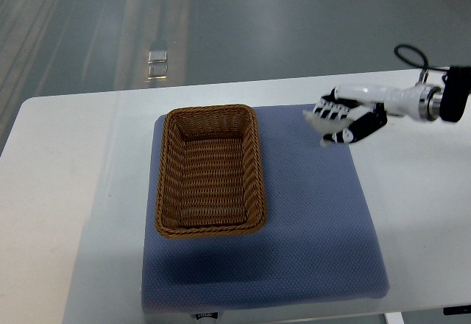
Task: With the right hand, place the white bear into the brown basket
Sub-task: 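Lift the bear and carry it over the brown basket, then lower the bear into the basket and open the right hand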
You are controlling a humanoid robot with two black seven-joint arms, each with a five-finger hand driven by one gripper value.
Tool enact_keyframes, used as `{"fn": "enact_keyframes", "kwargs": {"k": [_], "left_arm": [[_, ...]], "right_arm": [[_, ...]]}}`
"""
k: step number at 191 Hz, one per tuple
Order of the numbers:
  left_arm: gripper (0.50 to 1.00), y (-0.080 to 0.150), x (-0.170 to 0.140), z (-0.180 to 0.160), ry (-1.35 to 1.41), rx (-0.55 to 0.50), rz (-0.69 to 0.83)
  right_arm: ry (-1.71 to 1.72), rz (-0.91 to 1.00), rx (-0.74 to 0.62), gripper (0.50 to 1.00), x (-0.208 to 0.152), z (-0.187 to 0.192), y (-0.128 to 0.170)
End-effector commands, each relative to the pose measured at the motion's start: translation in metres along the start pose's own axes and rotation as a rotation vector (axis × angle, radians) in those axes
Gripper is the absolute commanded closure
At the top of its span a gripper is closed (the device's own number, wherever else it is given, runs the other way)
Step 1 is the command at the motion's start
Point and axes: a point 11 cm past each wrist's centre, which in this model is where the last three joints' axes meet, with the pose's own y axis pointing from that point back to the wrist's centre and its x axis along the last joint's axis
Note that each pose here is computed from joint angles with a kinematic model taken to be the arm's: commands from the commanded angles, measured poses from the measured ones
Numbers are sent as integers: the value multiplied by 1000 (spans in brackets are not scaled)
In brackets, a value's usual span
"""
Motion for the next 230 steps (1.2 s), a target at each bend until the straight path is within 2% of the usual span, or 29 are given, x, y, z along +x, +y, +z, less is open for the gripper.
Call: {"fn": "enact_keyframes", "kwargs": {"k": [1, 19, 50, 96, 133, 167, 200, 230], "left_arm": [[500, 0, 0, 0, 0, 0, -1], [500, 0, -1, 0, 0, 0, -2], [500, 0, -1, 0, 0, 0, -2], [500, 0, -1, 0, -1, 0, -4], [500, 0, -1, 0, 1, 0, -2], [500, 0, 1, 0, 1, 0, 2], [500, 0, 2, 0, 3, -1, 5], [500, 0, 2, -1, 5, 1, 5]], "right_arm": [[-3, 16, 17, 1000, 41, -30, 21], [7, 14, 35, 1000, 55, -48, 29], [14, 22, 40, 1000, 59, -53, 24], [7, 24, 82, 1000, 58, -77, -28], [1, -24, 107, 1000, 27, -111, -101], [9, -67, 114, 1000, -9, -136, -152], [-29, -114, 113, 1000, -54, -139, -186], [-73, -149, 107, 1000, -90, -134, -201]]}}
